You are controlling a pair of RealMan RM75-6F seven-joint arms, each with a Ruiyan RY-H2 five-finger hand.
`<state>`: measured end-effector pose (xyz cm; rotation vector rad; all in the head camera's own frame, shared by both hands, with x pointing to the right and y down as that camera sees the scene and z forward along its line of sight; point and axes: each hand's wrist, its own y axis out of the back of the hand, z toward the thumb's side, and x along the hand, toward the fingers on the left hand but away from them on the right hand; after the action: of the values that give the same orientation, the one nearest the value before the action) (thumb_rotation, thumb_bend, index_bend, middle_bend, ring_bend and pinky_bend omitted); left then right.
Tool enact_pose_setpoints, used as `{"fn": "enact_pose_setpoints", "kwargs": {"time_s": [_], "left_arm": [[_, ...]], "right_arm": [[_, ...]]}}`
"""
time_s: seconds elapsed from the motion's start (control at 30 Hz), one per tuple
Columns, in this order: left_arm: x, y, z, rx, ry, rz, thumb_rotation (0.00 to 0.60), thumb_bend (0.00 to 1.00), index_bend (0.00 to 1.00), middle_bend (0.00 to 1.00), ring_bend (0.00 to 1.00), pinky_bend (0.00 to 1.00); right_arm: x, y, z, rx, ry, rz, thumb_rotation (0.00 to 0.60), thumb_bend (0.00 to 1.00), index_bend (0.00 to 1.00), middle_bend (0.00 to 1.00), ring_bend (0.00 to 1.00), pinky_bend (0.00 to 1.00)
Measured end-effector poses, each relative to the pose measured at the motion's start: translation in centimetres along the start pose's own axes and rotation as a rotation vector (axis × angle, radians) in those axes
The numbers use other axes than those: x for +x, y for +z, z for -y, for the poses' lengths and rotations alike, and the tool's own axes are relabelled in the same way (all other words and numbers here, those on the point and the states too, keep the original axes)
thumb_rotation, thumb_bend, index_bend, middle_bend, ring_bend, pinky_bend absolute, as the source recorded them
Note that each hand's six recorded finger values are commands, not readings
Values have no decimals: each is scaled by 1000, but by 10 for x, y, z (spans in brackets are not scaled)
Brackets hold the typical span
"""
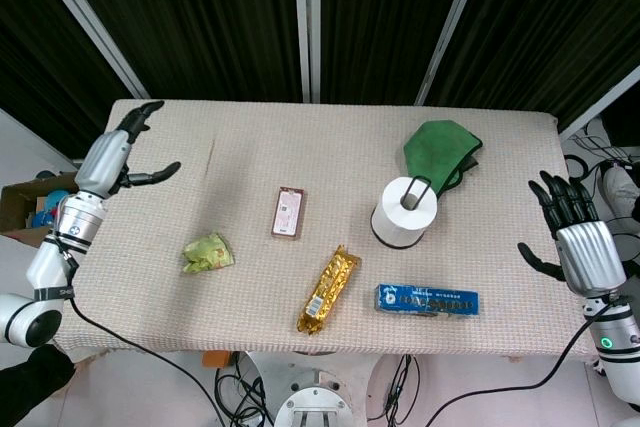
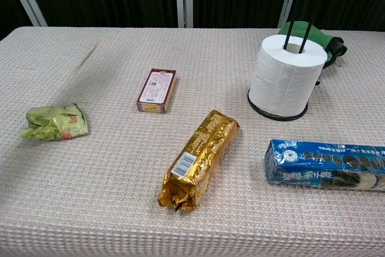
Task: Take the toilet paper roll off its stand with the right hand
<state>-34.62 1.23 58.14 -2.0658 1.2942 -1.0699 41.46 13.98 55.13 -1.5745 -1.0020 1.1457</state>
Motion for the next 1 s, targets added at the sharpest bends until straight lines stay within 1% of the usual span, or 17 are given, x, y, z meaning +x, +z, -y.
{"fn": "enact_pose_setpoints", "kwargs": {"time_s": [0.4,0.5,0.63,0.7,0.73,0.8,0.83,0.93,0.97,1.0], "left_arm": [[-6,7,-1,15,0,12,277,178,73,61,57,221],[-6,7,-1,25,1,14,276,177,73,61,57,221],[-7,8,0,64,2,19,275,169,73,61,57,221],[-9,6,0,101,7,19,278,129,73,61,57,221],[-10,5,0,124,10,19,281,107,73,61,57,221],[-13,1,0,197,23,19,282,76,73,63,57,222],[-15,-1,0,236,30,20,282,71,73,66,57,221],[-25,-10,2,384,62,16,281,70,73,69,57,221],[-31,-16,4,437,76,11,282,70,73,69,57,222],[-36,-21,6,469,85,5,282,70,73,69,57,222]], "right_arm": [[2,-2,4,0,12,-2,600,188,0,0,0,0],[2,-5,6,-12,15,11,600,186,0,0,0,0],[0,-12,15,-54,47,52,600,177,0,0,0,0],[-2,-16,22,-95,79,81,600,168,0,0,0,0],[-3,-19,28,-133,108,102,600,162,0,0,0,0],[-4,-22,38,-204,162,134,600,131,0,0,0,0],[-5,-25,46,-255,198,155,600,111,0,0,0,0],[-9,-28,62,-389,271,202,600,67,0,0,0,0],[-10,-29,66,-428,288,214,600,55,0,0,0,0],[-12,-29,71,-465,304,225,600,51,0,0,0,0]]}}
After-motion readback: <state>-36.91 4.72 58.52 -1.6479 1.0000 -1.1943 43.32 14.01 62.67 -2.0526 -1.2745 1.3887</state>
